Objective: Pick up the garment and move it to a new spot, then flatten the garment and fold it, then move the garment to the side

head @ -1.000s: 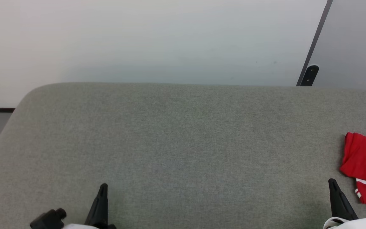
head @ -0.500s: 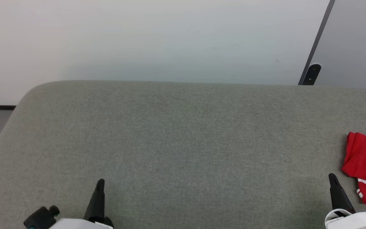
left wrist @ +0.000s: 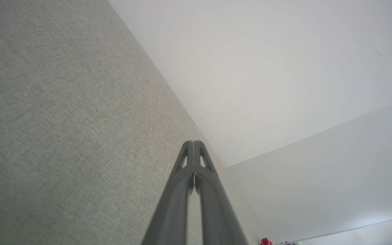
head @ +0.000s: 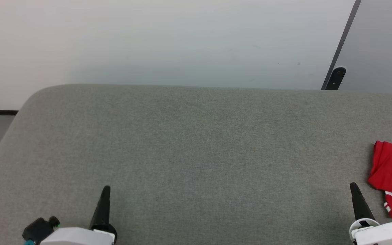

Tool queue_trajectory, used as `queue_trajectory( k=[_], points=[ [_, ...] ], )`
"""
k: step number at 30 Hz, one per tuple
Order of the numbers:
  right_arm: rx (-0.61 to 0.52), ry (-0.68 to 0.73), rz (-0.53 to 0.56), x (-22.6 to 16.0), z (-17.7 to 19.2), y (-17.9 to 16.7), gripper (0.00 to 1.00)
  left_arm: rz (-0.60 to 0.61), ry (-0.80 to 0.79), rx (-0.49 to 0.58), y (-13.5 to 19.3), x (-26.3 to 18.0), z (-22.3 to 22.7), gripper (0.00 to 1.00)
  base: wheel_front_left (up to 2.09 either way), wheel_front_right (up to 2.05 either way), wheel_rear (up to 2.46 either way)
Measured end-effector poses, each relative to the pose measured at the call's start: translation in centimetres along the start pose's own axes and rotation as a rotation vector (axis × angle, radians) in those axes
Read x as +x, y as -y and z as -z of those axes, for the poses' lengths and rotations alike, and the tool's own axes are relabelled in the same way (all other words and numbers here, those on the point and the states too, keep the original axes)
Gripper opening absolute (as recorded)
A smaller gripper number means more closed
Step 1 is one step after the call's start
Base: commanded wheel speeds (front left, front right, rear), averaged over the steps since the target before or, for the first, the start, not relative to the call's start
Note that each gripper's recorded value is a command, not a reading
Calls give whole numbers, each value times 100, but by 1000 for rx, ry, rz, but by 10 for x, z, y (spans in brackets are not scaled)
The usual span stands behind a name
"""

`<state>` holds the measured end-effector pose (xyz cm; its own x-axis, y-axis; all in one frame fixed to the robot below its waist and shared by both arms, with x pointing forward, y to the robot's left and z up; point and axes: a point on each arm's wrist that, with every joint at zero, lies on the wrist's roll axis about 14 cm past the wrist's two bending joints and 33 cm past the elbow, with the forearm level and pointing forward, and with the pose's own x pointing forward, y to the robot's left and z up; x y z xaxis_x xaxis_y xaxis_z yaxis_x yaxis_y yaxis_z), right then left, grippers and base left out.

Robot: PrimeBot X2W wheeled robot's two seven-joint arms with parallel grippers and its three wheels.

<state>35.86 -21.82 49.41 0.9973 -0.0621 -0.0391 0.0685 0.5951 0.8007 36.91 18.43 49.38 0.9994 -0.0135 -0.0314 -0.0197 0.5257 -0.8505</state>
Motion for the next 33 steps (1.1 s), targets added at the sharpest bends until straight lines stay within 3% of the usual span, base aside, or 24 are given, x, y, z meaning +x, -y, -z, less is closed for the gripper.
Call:
queue_trajectory(
  k=[33],
  points=[
    [348, -25, -17, 15, 4, -10, 0, -7, 7, -303, -1, 10, -10, 0, 0, 0, 0]
  ],
)
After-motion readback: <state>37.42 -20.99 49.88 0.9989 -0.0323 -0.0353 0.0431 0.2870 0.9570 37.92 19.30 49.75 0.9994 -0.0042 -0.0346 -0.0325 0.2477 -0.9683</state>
